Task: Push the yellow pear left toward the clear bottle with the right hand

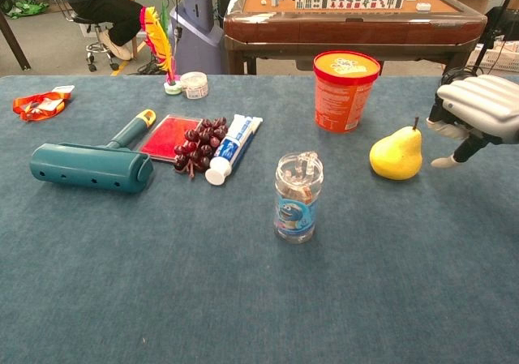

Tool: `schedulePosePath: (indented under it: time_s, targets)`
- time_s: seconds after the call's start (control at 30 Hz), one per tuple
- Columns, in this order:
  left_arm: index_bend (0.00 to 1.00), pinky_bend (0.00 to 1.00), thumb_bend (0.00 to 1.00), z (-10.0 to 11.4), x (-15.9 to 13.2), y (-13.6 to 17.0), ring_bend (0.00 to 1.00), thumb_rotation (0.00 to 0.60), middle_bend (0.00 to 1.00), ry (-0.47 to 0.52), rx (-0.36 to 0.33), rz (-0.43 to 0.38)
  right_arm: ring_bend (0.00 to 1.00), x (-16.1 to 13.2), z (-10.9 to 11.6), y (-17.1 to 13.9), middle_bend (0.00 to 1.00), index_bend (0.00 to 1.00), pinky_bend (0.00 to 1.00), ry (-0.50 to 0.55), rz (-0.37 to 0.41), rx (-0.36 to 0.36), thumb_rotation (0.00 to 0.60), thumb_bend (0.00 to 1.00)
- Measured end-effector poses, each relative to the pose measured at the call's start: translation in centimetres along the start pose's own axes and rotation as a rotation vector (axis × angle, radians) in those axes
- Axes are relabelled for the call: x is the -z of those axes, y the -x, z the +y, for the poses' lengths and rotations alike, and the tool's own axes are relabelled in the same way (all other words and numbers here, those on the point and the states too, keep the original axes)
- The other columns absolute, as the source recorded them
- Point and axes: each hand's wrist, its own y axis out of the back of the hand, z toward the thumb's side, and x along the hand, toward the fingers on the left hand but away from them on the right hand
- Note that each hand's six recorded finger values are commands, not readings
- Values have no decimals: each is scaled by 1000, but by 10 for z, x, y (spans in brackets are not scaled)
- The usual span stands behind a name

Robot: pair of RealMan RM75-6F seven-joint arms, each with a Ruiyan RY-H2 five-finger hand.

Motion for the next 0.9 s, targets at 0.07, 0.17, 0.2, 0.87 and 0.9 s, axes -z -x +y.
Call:
schedulePosePath:
  time_s: [0.07, 0.17, 0.2, 0.87, 0.9]
  targets:
    - [487, 590, 87, 0, -1, 0, 430, 600, 448, -1, 1, -1, 1000, 3, 0, 0, 1000, 1000, 1000, -3, -6, -1, 600, 0]
    - [487, 590, 87, -1, 0, 0, 430, 600, 448, -1, 5, 0, 1000, 7, 0, 1, 1000, 1000, 1000, -9, -15, -4, 600, 0]
    - [487, 590, 87, -2, 0, 0, 430, 600, 448, -3, 6, 0, 1000, 8, 0, 1, 1000, 1000, 1000, -11, -17, -4, 600, 0]
    - [487, 590, 87, -2, 3, 0, 430, 600, 448, 6, 9, 12, 1000, -3, -6, 23, 1000, 1000, 1000, 6, -2, 6, 600, 0]
    - [487, 590, 87, -2, 3, 0, 430, 600, 448, 6, 9, 12, 1000, -5, -5, 24, 1000, 1000, 1000, 8, 2, 8, 600, 0]
